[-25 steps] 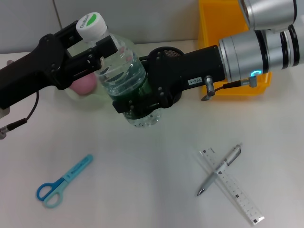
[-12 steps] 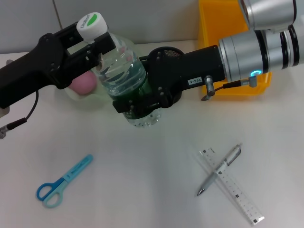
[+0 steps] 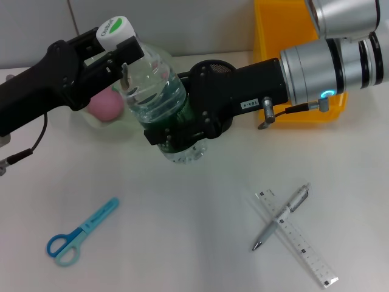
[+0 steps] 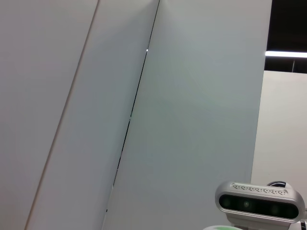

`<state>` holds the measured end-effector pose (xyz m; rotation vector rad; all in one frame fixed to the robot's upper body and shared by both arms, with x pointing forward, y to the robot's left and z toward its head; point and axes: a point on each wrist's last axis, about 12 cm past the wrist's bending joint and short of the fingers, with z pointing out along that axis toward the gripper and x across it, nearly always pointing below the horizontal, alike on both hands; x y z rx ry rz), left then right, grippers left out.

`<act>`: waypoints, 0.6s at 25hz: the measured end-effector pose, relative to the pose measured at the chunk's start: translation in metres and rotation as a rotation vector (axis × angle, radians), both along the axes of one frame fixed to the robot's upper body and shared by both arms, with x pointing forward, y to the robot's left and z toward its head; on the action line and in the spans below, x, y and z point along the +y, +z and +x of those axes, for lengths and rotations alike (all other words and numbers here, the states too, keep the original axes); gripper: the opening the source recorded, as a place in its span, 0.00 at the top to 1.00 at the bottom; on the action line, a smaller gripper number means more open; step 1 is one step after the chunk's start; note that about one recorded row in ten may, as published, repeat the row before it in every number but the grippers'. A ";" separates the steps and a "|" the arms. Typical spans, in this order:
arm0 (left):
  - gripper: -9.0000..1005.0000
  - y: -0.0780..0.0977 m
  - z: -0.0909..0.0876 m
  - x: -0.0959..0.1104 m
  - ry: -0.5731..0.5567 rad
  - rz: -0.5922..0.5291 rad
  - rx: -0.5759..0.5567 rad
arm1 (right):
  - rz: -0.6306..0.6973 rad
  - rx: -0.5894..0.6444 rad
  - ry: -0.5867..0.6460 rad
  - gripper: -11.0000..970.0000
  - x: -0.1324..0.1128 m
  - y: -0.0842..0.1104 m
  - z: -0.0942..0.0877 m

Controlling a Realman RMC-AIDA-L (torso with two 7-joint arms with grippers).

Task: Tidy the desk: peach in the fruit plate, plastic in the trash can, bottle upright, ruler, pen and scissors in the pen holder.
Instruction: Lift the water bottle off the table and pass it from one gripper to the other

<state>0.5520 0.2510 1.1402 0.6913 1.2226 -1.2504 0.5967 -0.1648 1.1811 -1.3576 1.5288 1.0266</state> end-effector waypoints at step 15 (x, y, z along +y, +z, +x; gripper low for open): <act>0.56 0.000 0.000 0.003 0.013 -0.011 0.003 | -0.012 -0.004 0.022 0.21 0.004 0.001 -0.002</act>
